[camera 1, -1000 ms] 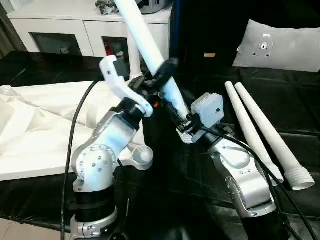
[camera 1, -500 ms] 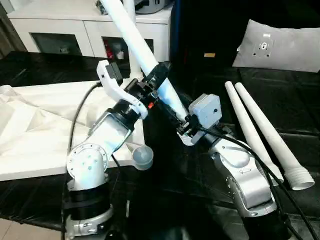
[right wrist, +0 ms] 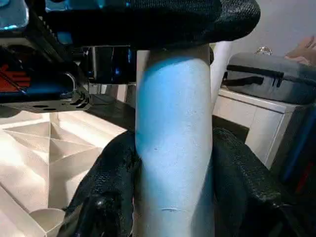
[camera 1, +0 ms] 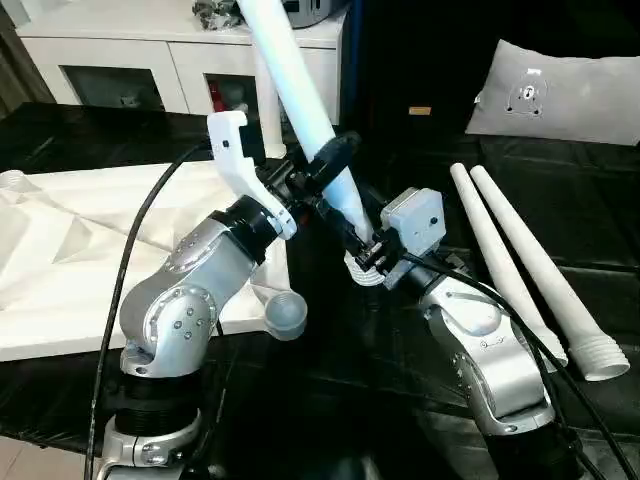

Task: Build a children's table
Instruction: Insert table leg to table base

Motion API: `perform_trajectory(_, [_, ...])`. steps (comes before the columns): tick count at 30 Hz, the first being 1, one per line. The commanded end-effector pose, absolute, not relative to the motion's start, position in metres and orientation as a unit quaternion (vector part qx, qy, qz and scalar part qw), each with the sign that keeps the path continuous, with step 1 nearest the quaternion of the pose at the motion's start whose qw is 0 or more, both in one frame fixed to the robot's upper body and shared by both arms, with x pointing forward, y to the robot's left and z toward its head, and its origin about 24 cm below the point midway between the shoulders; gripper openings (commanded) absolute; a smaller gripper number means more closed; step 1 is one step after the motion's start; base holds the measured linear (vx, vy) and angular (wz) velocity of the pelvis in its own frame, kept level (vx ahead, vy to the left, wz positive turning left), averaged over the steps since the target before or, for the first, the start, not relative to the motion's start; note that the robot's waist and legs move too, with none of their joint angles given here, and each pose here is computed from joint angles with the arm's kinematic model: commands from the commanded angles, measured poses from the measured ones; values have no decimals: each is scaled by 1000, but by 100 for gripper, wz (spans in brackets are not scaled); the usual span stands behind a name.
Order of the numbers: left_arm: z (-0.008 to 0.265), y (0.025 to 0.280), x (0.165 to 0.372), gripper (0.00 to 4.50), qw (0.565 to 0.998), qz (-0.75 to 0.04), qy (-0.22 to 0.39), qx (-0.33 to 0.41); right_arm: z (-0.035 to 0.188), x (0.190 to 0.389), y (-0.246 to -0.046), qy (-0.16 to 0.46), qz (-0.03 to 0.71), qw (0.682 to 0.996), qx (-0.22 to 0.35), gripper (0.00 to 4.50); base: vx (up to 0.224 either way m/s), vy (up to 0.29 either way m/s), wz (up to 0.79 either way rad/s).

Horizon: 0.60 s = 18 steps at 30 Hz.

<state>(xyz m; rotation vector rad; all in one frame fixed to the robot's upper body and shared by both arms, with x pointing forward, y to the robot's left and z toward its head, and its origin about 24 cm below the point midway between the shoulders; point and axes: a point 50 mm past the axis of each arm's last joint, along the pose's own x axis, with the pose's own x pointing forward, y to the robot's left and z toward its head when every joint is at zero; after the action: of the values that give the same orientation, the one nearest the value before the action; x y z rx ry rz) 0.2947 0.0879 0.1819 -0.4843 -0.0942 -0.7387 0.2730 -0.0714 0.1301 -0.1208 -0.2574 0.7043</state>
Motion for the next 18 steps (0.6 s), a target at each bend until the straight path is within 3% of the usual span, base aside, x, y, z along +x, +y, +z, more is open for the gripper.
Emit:
perform_trajectory(1, [186,87,297,185,901,-355,-55,-243,129,271,-66,-115,364,923,-49,183,0,0,0])
perform_trajectory(4, [185,90,301,185,904,-343,-54,-250,127,271,-67,-106,369,923,-36,183,0,0,0])
perform_trajectory(5, [185,90,301,185,904,-342,-54,-251,127,271,-67,-104,370,923,-34,238,0,0,0])
perform_trajectory(11, [187,97,308,185,909,-365,-50,-196,129,273,-79,-68,391,917,31,288,0,0,0])
perform_trajectory(13, [196,106,313,185,887,-416,-49,-193,135,269,-95,-38,456,887,67,306,0,0,0])
perform_trajectory(18, [209,110,311,185,844,-491,-57,-210,145,272,-111,-17,492,866,89,344,0,0,0])
